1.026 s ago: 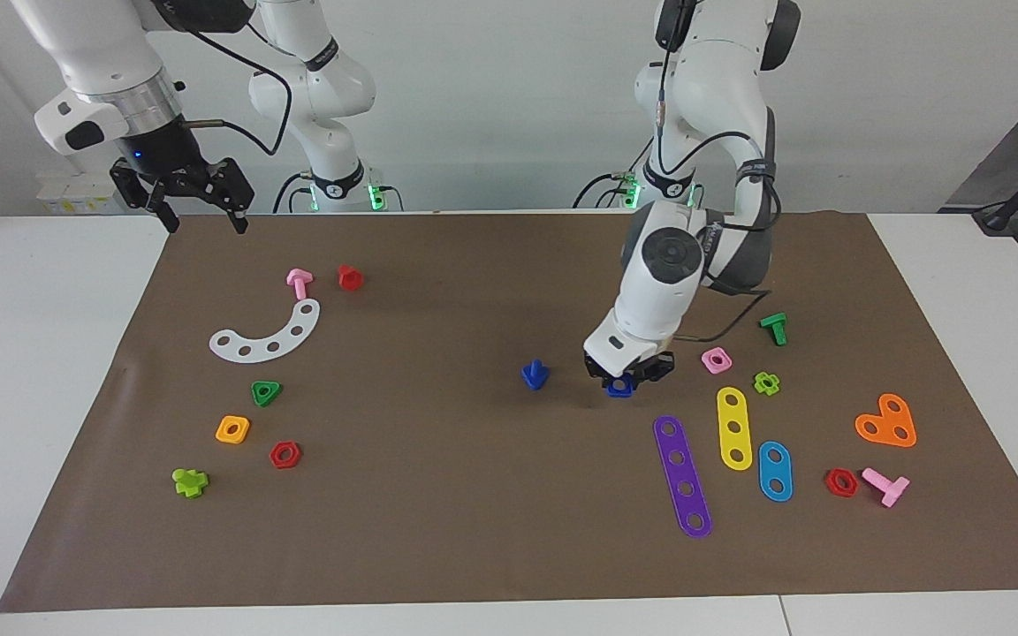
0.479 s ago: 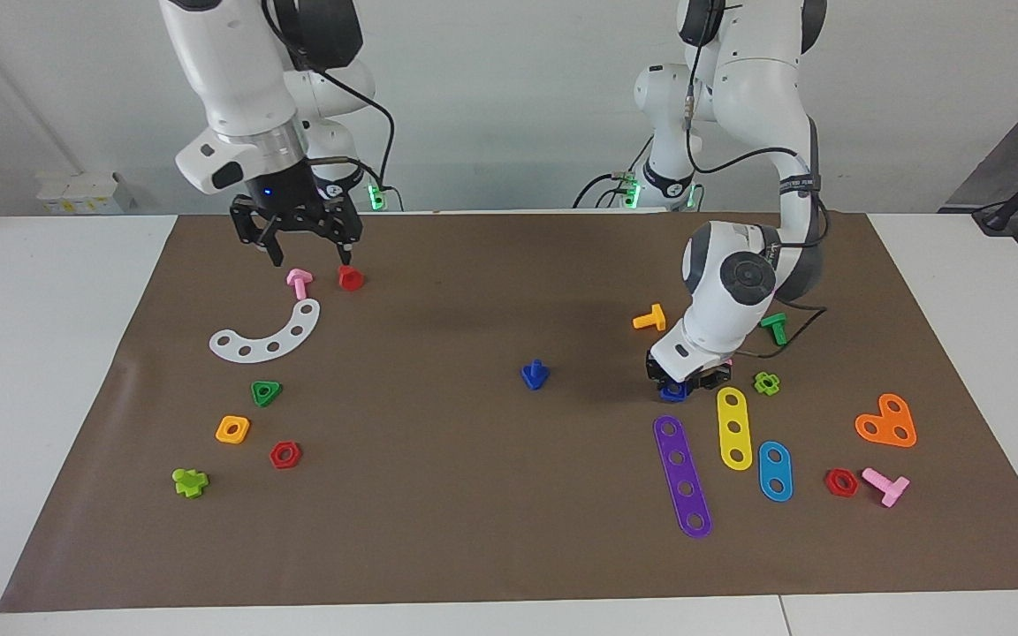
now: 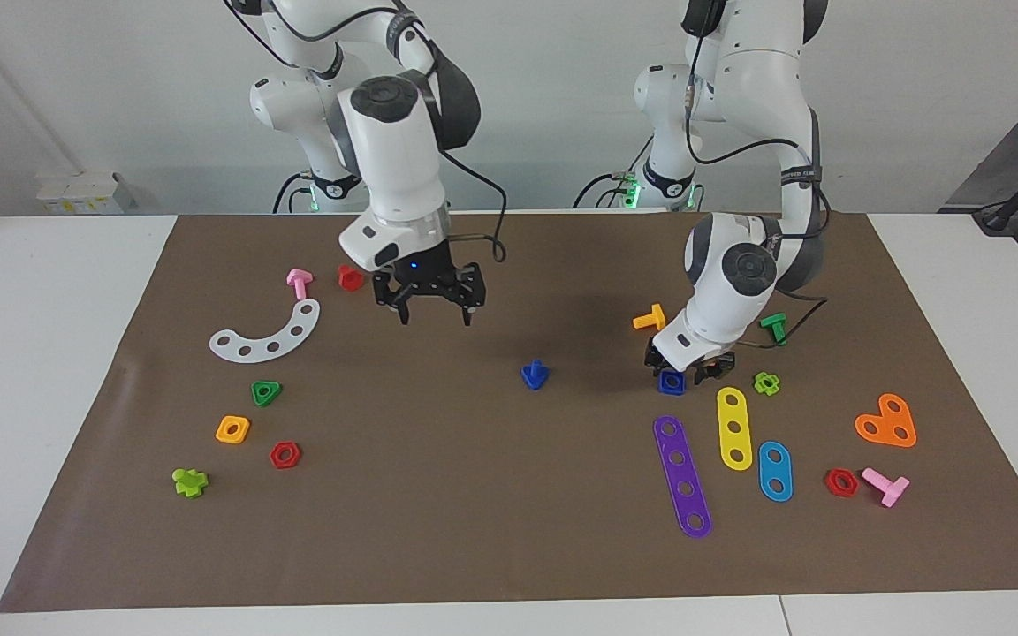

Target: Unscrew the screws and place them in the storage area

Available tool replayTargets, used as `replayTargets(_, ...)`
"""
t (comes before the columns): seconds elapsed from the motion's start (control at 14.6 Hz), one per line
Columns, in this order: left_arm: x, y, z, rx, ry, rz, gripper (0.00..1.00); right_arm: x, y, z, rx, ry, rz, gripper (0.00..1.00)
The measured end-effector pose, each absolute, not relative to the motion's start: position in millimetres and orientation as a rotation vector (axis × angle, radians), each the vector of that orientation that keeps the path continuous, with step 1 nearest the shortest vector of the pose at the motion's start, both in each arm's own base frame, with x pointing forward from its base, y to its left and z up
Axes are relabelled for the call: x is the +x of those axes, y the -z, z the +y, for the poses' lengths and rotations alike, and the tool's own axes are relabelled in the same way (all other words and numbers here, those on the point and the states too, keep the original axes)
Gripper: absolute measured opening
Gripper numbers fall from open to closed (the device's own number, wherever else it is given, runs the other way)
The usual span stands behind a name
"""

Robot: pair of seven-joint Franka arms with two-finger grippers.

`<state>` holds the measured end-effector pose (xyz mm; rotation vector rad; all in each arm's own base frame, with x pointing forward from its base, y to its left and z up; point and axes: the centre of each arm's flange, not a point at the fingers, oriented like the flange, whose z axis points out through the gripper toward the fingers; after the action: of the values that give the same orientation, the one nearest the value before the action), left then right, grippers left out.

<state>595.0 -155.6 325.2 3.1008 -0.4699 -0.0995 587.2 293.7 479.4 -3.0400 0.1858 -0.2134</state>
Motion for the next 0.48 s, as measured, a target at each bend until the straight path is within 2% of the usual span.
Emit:
replayTargets(0.07,599,-338,-150,3.102,0.080,-0.452,1.00,589,-463,310,-3.037,0.218,0.181,1.00)
replayTargets(0.48,633,-463,-93,3.099,0.017,-0.277,1.00,582,-375,399,-3.037,0.227,0.144,1.00)
